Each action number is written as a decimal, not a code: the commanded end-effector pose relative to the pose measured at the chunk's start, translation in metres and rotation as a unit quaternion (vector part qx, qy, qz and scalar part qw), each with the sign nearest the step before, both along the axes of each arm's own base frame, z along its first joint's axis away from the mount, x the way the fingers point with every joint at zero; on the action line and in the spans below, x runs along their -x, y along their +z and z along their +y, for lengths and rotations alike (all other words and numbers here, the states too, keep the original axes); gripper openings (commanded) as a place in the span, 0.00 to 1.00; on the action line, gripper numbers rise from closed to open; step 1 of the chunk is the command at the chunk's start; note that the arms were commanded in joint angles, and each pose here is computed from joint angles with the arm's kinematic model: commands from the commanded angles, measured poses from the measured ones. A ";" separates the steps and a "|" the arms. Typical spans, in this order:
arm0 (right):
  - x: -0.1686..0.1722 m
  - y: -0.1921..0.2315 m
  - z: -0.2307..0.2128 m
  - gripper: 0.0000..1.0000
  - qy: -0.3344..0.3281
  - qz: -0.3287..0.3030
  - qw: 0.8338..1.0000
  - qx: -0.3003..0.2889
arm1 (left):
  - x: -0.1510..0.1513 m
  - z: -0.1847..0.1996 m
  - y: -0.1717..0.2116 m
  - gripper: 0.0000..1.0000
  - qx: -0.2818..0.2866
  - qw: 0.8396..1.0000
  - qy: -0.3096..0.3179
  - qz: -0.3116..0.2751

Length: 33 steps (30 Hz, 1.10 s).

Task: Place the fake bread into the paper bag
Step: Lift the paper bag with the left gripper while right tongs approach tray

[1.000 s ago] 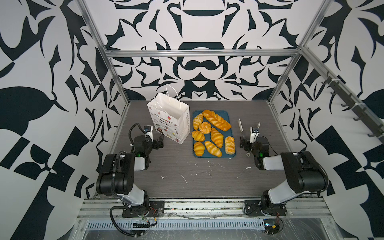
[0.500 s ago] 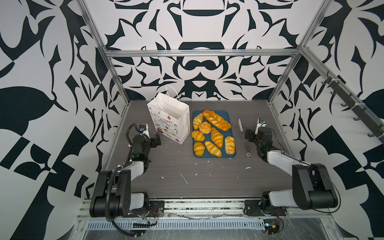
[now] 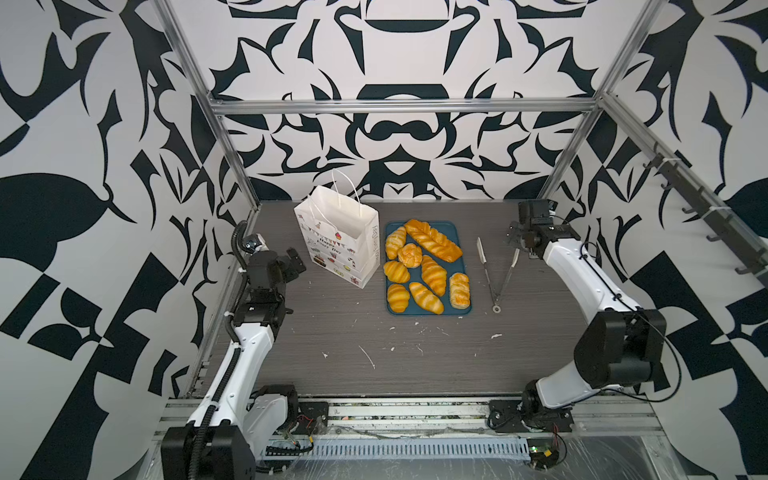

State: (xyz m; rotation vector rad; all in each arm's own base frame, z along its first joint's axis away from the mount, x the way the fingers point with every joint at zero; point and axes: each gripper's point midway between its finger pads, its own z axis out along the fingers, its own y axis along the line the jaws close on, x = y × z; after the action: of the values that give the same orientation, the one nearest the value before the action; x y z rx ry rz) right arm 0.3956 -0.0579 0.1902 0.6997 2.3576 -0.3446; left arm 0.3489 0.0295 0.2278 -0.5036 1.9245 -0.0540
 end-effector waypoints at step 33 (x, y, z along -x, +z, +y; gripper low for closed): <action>0.044 -0.127 0.072 0.96 0.140 0.264 0.934 -0.195 | -0.012 -0.087 0.162 1.00 0.177 0.965 -0.190 0.036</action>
State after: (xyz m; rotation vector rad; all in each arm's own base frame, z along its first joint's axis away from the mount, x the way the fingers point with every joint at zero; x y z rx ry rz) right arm 0.3453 0.0177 0.0550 0.4710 3.0687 0.0769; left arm 0.3696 -0.0488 0.3900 -0.3731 2.0291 -0.5901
